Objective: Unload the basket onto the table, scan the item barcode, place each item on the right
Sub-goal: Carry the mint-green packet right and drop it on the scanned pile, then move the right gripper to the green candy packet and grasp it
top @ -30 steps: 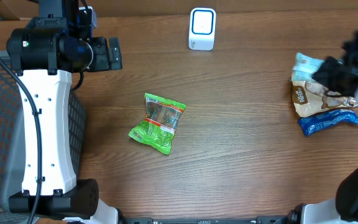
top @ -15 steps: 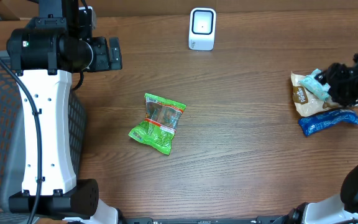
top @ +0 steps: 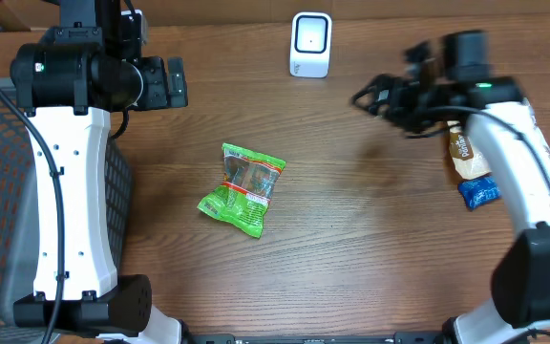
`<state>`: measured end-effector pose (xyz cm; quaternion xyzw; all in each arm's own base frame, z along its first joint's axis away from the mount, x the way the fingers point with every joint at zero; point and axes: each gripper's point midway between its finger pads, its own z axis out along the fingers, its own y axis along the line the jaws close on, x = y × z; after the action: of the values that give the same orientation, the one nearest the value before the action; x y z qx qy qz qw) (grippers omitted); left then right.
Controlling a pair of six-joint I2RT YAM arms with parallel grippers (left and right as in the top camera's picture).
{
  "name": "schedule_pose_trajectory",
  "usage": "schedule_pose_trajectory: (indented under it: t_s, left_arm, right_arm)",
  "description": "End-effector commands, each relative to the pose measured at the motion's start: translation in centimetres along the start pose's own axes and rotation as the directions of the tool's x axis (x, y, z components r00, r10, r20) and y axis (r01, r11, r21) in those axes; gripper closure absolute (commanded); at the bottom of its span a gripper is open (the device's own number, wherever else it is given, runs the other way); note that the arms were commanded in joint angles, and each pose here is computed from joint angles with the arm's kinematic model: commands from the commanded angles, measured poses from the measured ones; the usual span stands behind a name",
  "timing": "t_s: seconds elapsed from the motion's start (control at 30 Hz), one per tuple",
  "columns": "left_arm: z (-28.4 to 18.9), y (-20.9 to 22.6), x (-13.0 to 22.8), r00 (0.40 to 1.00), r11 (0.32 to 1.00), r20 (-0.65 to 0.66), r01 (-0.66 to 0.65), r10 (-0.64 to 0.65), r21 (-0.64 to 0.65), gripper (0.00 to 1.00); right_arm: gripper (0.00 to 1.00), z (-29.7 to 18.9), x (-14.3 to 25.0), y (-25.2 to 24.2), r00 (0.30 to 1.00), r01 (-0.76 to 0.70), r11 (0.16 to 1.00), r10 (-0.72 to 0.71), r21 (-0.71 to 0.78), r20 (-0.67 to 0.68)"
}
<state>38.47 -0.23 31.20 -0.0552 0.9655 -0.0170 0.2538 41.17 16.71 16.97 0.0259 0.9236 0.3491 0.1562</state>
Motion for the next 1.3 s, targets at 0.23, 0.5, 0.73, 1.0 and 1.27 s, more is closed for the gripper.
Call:
schedule_pose_trajectory:
  t_s: [0.23, 0.5, 0.73, 1.0, 1.27]
  left_arm:
    - [-0.6, 0.3, -0.4, 1.000, 1.000, 0.024, -0.015, 0.015, -0.010, 0.00]
    - [-0.6, 0.3, -0.4, 1.000, 1.000, 0.024, -0.015, 0.015, -0.010, 0.01]
    - [-0.6, 0.3, -0.4, 1.000, 1.000, 0.024, -0.015, 0.015, -0.010, 0.00]
    - [-0.6, 0.3, -0.4, 1.000, 1.000, 0.024, -0.015, 0.015, -0.010, 0.00]
    - [-0.6, 0.3, -0.4, 1.000, 1.000, 0.024, -0.015, 0.015, -0.010, 0.00]
  right_arm:
    - [0.82, 13.8, 5.7, 5.0, 0.989, -0.063, 0.998, 0.066, 0.028, -0.136]
    - [0.96, 16.7, 6.9, 10.2, 0.991, 0.093, 0.991, -0.101, -0.097, -0.088]
    - [0.96, 20.6, 10.3, 9.1, 0.981, 0.116, 0.992, -0.121, -0.040, -0.150]
    - [0.96, 23.9, 15.4, 7.3, 0.953, 0.105, 0.995, -0.101, -0.002, -0.286]
    - [0.92, 22.7, 14.5, 3.8, 0.917, 0.246, 0.969, -0.221, 0.035, -0.333]
